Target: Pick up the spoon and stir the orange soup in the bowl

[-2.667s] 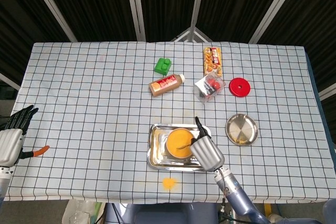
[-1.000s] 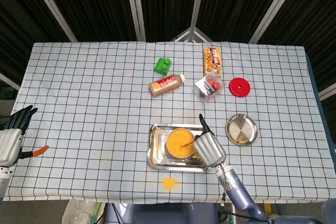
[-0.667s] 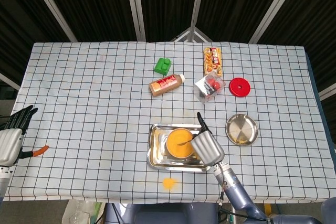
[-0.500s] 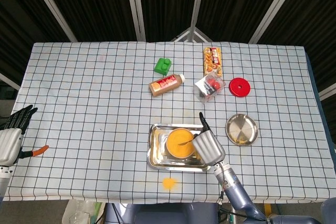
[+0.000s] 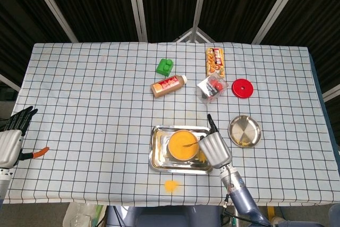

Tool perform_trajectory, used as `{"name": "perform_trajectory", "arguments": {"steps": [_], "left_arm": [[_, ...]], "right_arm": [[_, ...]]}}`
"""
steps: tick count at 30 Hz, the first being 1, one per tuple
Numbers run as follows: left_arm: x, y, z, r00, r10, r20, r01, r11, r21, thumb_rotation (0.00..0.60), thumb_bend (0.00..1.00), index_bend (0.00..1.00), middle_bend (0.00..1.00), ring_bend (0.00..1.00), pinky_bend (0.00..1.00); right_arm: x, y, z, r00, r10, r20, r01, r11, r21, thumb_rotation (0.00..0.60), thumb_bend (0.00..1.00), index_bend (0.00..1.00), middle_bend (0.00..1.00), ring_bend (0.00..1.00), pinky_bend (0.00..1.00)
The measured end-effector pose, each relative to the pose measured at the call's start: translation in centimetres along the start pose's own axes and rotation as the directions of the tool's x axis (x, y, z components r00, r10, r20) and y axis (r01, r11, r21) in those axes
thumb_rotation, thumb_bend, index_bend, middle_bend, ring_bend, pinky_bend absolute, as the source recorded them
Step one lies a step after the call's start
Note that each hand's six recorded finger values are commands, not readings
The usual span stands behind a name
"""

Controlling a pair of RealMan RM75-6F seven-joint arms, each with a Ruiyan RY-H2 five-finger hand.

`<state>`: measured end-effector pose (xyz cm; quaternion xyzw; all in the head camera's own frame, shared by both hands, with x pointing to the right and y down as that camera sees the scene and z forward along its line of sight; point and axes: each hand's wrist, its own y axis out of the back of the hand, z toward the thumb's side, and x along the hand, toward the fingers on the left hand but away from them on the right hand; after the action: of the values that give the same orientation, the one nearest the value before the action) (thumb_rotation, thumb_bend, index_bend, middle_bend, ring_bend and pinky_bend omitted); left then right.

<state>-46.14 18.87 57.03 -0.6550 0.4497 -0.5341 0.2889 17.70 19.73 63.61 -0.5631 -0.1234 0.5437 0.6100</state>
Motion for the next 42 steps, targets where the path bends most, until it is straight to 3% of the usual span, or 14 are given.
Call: {"name": "perform_trajectory", "arguments": {"steps": [6, 12, 16, 22, 28, 34, 37, 41, 42], "left_arm": [[0.0, 0.1, -0.1, 1.000, 0.006, -0.003, -0.006, 1.000, -0.007, 0.600, 0.00, 0.00, 0.00, 0.00, 0.00], [0.0, 0.0, 0.1, 1.000, 0.007, 0.004, -0.007, 1.000, -0.008, 0.600, 0.00, 0.00, 0.00, 0.00, 0.00], [-0.1, 0.0, 0.4, 1.000, 0.012, 0.012, -0.011, 1.000, -0.007, 0.600, 0.00, 0.00, 0.00, 0.00, 0.00], [-0.2, 0.2, 0.6, 1.000, 0.024, 0.019, -0.024, 1.000, -0.010, 0.600, 0.00, 0.00, 0.00, 0.00, 0.00], [-0.1, 0.1, 0.5, 1.000, 0.023, 0.017, -0.023, 1.000, -0.011, 0.600, 0.00, 0.00, 0.00, 0.00, 0.00], [-0.2, 0.1, 0.5, 1.000, 0.023, 0.018, -0.023, 1.000, -0.009, 0.600, 0.00, 0.00, 0.00, 0.00, 0.00], [-0.2, 0.1, 0.4, 1.000, 0.026, 0.015, -0.026, 1.000, -0.009, 0.600, 0.00, 0.00, 0.00, 0.00, 0.00], [-0.2, 0.1, 0.4, 1.000, 0.026, 0.013, -0.026, 1.000, -0.009, 0.600, 0.00, 0.00, 0.00, 0.00, 0.00], [-0.2, 0.1, 0.4, 1.000, 0.026, 0.013, -0.026, 1.000, -0.009, 0.600, 0.00, 0.00, 0.00, 0.00, 0.00]], "right_arm": [[0.1, 0.8, -1.9, 0.998, -0.044, 0.051, 0.045, 0.999, -0.027, 0.600, 1.00, 0.98, 0.82, 0.57, 0.00], [0.4, -0.2, -7.4, 0.985, -0.033, 0.170, 0.042, 0.998, -0.046, 0.600, 1.00, 0.98, 0.82, 0.57, 0.00], [1.1, -2.9, -11.1, 0.969, 0.015, 0.247, -0.001, 0.999, -0.054, 0.600, 1.00, 0.98, 0.82, 0.57, 0.00], [2.4, -7.9, -14.2, 0.944, 0.105, 0.314, -0.089, 0.994, -0.063, 0.600, 1.00, 0.98, 0.82, 0.57, 0.00], [3.8, -12.4, -14.8, 0.924, 0.188, 0.333, -0.173, 0.982, -0.072, 0.600, 1.00, 0.98, 0.82, 0.57, 0.00], [4.5, -14.9, -13.4, 0.910, 0.245, 0.333, -0.211, 0.968, -0.137, 0.600, 1.00, 0.96, 0.82, 0.54, 0.00], [4.5, -15.6, -12.8, 0.903, 0.268, 0.336, -0.226, 0.961, -0.160, 0.600, 0.99, 0.86, 0.76, 0.48, 0.00], [4.7, -16.4, -12.3, 0.889, 0.302, 0.343, -0.253, 0.951, -0.179, 0.600, 0.76, 0.47, 0.45, 0.27, 0.00], [4.7, -16.6, -12.3, 0.887, 0.307, 0.345, -0.259, 0.949, -0.178, 0.600, 0.73, 0.42, 0.41, 0.24, 0.00]]}}
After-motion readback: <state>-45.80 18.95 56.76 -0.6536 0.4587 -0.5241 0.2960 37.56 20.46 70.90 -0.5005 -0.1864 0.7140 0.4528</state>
